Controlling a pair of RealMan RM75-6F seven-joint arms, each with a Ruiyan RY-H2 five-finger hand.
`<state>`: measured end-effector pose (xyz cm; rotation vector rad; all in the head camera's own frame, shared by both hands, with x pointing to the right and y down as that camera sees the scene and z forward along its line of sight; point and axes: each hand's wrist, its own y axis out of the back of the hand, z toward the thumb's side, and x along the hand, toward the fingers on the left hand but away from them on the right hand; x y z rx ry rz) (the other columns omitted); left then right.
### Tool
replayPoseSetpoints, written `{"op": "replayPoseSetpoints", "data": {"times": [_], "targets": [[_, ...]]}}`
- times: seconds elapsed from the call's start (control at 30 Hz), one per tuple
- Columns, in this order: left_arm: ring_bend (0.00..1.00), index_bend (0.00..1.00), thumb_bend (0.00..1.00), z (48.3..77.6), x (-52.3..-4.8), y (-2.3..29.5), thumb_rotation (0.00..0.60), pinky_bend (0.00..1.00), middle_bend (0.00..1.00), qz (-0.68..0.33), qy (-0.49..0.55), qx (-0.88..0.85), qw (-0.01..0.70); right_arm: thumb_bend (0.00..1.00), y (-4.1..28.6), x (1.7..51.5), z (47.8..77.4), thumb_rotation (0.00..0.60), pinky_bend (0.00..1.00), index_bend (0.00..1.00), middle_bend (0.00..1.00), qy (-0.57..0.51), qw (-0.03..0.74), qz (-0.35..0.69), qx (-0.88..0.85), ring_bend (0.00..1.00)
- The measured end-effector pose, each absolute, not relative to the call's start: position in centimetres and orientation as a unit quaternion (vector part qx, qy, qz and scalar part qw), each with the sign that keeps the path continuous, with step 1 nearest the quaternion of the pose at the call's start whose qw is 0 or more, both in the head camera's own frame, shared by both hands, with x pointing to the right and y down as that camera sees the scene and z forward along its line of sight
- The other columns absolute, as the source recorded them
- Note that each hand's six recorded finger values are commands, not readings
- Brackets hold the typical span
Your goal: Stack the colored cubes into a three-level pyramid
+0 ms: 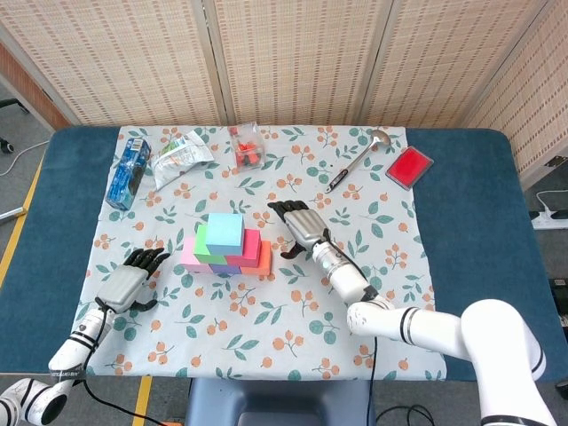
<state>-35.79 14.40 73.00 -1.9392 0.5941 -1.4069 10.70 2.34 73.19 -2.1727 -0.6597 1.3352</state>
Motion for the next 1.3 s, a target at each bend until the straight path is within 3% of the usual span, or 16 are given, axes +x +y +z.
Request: {"op": "replayPoseSetpoints", "data": {"times": [0.6, 1.3], "targets": [[0.0, 0.04, 0.25, 74.7, -32.9, 14.1, 0.6, 0.04, 0.0, -0.516, 0.203, -0.764, 0.331, 0.05, 3.1, 8.2, 75.6, 0.6, 0.0, 0.0, 0.05, -0.242, 0.246, 0.483, -0.805, 0.0], [0.0, 0.04, 0.25, 74.3, -32.9, 14.0, 0.6, 0.04, 0.0, -0.514, 0.204, -0.765, 0.33, 0.05, 3.0, 8.5, 75.6, 0.6, 0.0, 0.0, 0.05, -0.235, 0.249, 0.485, -0.805, 0.0]]}}
